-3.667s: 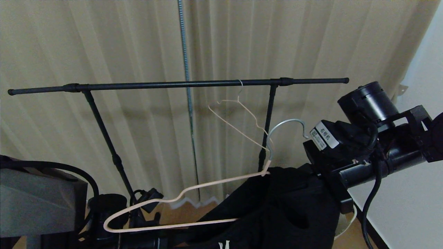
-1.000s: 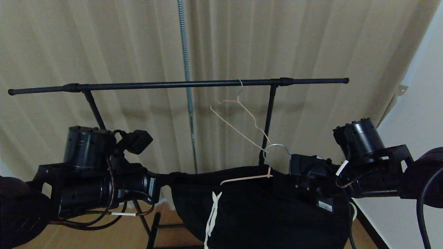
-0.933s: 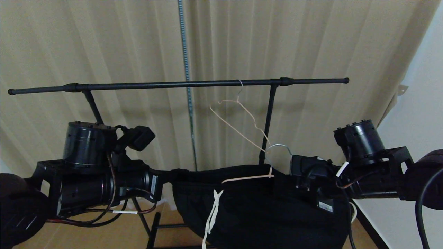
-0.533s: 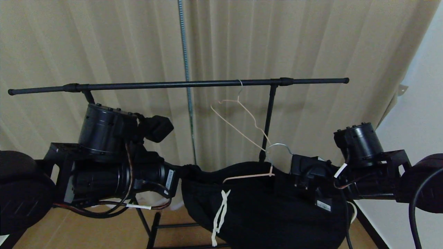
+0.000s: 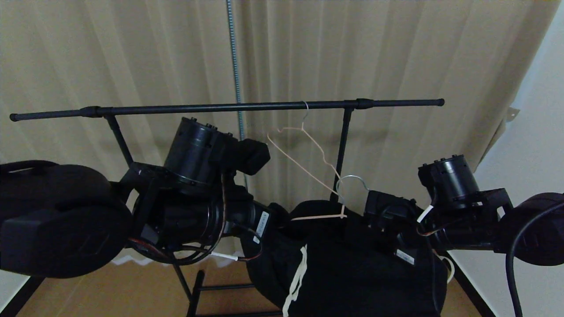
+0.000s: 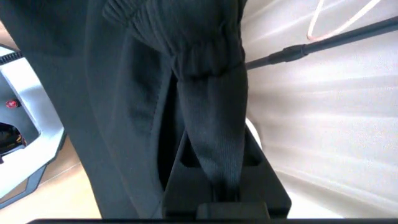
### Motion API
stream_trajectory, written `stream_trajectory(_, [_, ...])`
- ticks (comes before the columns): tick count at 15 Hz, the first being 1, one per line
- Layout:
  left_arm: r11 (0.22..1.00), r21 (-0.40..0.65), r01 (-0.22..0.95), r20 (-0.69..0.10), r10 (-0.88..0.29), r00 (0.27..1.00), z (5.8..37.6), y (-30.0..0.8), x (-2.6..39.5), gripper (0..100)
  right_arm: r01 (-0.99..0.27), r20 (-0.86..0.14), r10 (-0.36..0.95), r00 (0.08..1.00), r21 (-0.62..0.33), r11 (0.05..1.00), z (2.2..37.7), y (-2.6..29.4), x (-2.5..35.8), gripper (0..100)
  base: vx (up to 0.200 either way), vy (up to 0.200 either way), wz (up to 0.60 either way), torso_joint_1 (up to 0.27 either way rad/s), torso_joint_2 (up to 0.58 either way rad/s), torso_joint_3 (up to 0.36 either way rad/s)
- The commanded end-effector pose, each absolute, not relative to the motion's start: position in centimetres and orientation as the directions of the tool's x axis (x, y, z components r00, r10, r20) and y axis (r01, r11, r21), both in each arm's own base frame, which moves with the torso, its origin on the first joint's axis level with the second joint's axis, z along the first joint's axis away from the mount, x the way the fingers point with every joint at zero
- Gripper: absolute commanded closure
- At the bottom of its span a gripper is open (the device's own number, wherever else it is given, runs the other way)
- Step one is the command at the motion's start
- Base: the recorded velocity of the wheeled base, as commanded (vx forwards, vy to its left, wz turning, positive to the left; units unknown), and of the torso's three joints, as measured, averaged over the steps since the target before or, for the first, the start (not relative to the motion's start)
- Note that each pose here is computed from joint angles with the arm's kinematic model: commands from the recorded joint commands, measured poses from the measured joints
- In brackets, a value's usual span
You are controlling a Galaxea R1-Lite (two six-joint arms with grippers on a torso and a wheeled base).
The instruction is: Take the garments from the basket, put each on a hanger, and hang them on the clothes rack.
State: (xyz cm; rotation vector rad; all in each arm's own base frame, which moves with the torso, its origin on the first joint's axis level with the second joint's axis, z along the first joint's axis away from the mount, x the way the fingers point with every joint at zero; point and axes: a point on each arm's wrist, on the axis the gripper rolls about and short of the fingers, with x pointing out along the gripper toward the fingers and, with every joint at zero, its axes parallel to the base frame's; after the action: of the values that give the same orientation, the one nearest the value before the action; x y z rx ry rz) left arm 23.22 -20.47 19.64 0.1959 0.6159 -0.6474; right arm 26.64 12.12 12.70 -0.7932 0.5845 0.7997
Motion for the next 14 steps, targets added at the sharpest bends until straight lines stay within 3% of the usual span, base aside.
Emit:
stream_trajectory(1, [0.782, -0.015, 0.623, -0.59, -0.509, 0.626, 19.9, -21.3, 23.5, 100, -0.806, -0.719, 0.399, 0.569, -0.391, 0.445, 12.6, 12.2, 26.7, 100, 0.0, 0.0, 0.0, 0.0, 0.0, 0.0])
stream_trajectory(6, [0.786, -0.062, 0.615, -0.591, -0.526, 0.612, 21.4, -21.8, 22.8, 100, -0.812, -0.722, 0.41, 0.558, -0.372, 0.45, 12.5, 12.7, 26.5, 100, 0.0, 0.0, 0.0, 0.0, 0.0, 0.0])
stream_trajectory(9, [0.786, -0.076, 0.613, -0.596, -0.529, 0.604, 22.0, -22.3, 22.6, 100, -0.796, -0.703, 0.441, 0.557, -0.3, 0.526, 13.1, 13.3, 26.4, 100, 0.0, 0.0, 0.0, 0.0, 0.0, 0.0])
stream_trajectory(11, [0.835, -0.073, 0.545, -0.61, -0.47, 0.638, 21.8, -23.0, 23.5, 100, -0.798, -0.673, 0.485, 0.558, -0.276, 0.536, 13.5, 13.3, 26.2, 100, 0.0, 0.0, 0.0, 0.0, 0.0, 0.0])
stream_trajectory(14, [0.847, -0.065, 0.528, -0.621, -0.449, 0.643, 21.3, -23.6, 23.8, 100, -0.793, -0.65, 0.499, 0.573, -0.289, 0.536, 13.6, 13.3, 25.8, 100, 0.0, 0.0, 0.0, 0.0, 0.0, 0.0])
